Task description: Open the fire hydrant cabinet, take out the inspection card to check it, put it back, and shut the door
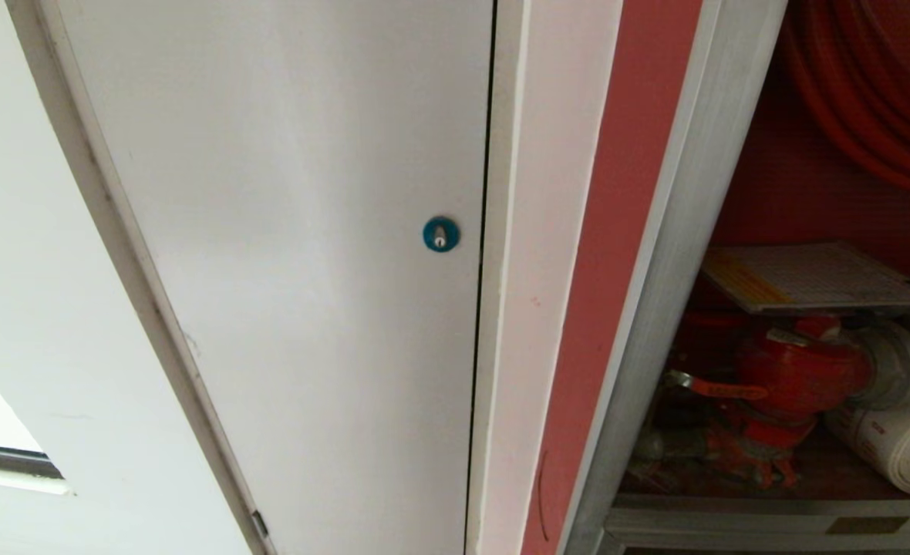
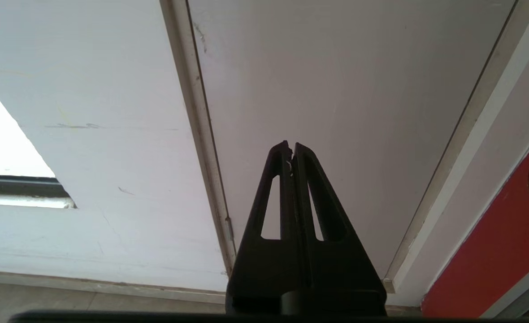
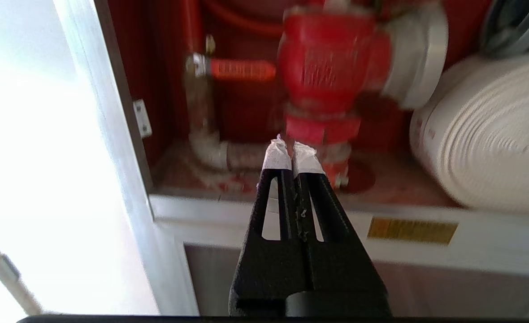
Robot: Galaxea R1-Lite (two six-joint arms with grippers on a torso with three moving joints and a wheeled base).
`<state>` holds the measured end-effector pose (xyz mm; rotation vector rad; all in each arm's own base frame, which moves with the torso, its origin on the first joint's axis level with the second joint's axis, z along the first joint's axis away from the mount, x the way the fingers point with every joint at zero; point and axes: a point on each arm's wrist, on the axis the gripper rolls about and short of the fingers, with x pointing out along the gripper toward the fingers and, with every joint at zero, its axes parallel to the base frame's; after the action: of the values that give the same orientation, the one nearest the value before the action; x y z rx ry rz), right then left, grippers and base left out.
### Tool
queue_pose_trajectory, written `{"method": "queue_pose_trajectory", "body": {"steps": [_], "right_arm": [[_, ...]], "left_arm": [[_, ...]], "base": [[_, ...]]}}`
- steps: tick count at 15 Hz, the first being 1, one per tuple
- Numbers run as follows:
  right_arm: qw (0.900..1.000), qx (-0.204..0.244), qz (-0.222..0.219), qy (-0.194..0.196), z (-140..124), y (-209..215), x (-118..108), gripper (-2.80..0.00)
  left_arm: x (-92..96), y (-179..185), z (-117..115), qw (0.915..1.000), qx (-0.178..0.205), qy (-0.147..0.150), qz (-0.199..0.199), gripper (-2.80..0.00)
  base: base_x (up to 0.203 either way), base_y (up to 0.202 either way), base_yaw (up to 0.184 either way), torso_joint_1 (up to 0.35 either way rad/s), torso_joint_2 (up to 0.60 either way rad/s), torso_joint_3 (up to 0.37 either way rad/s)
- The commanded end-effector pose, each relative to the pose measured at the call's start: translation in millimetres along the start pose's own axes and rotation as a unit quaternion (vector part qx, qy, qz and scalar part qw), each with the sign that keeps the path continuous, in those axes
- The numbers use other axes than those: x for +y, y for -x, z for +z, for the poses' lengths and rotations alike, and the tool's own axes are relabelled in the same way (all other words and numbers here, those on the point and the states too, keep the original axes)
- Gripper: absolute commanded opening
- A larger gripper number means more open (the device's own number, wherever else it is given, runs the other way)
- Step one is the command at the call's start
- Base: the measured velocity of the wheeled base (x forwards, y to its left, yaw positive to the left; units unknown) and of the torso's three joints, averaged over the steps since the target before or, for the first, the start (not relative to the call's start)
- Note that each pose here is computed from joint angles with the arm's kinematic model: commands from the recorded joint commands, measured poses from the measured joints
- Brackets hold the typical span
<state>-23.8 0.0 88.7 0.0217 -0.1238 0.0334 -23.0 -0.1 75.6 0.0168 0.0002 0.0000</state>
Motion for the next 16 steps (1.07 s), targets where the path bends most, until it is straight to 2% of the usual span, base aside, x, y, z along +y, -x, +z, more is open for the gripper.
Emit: {"method": "queue_pose_trajectory", "body": {"steps": [1,5,16], "right_arm": [[1.000,0.020,0.000,-0.003,-5.3,-0.5,-0.1,-2.80],[0.998,0.057,-0.007,-0.010,-12.9,0.1,-0.5,-2.80],[0.998,0.057,-0.008,-0.010,-12.9,0.1,-0.5,-2.80]], "left_arm": [[0.0,-0.1,0.0,1.0000,0.001,0.000,0.000,-2.80],[0.0,-0.1,0.0,1.0000,0.001,0.000,0.000,-2.80],[0.0,-0.1,0.0,1.0000,0.001,0.000,0.000,-2.80]], "base": [[0.000,0.000,0.000,0.000,0.00,0.000],[0.000,0.000,0.000,0.000,0.00,0.000],[0.000,0.000,0.000,0.000,0.00,0.000]]}}
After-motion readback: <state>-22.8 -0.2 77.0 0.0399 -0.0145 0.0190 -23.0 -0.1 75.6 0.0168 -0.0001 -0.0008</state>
